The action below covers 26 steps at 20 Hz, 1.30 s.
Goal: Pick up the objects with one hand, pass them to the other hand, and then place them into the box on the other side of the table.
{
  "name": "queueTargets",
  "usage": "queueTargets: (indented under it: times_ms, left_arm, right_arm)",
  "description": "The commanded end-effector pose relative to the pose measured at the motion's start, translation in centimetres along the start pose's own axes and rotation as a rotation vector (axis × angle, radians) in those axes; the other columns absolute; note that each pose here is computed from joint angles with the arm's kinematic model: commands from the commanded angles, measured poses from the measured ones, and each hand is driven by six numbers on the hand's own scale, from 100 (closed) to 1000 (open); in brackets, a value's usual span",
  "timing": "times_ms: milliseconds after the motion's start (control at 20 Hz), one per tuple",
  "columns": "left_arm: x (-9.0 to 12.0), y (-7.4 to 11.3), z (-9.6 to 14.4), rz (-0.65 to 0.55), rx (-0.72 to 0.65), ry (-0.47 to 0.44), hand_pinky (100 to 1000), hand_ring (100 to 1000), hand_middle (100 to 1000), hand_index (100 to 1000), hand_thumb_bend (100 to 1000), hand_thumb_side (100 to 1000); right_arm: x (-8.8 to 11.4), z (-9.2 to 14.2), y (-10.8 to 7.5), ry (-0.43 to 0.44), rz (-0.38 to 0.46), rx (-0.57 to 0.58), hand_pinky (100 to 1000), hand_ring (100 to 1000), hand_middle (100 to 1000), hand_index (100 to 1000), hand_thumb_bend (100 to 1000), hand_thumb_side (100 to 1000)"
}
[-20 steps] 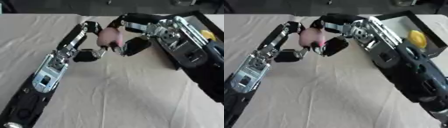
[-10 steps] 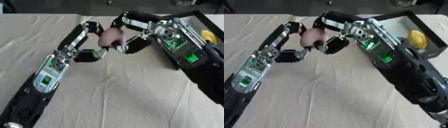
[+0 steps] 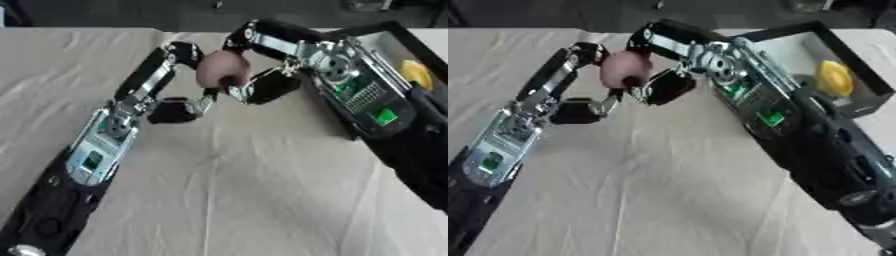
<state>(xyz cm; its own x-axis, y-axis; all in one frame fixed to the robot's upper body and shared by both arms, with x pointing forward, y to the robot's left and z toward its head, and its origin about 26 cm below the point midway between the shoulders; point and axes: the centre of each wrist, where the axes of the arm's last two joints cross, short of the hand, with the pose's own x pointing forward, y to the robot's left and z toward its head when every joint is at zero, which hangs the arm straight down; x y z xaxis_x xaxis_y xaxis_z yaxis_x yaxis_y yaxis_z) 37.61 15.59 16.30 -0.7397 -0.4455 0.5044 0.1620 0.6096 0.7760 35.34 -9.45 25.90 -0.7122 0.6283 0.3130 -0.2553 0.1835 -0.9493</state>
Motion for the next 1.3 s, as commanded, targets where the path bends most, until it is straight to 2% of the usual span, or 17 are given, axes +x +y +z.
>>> queueTargets:
  times_ms: [50, 300, 700, 1300]
  left_arm:
    - [0.5, 0.7, -0.4, -0.042, 0.033, 0.011, 745, 672, 612, 808, 654, 460]
    - [0.1, 0.6, -0.3, -0.062, 0.091, 0.094, 741, 672, 611, 812, 711, 497]
    - [-0.6, 0.7, 0.4, -0.064, 0.109, 0.15, 739, 668, 601, 803, 687, 515]
    - [-1.9, 1.9, 2.2, -0.096, 0.144, 0.22, 736, 667, 594, 780, 645, 511]
  right_arm:
    - [0.3, 0.5, -1.0, -0.003, 0.025, -0.026, 888, 744, 474, 637, 100, 166]
    - [0.4, 0.7, -1.3, 0.0, 0.025, -0.034, 887, 743, 474, 638, 100, 168]
    - [0.3, 2.0, -2.7, 0.005, 0.012, -0.089, 888, 746, 478, 644, 100, 172]
    - [-3.0, 6.7, -5.5, 0.128, -0.142, -0.233, 910, 764, 497, 676, 100, 212]
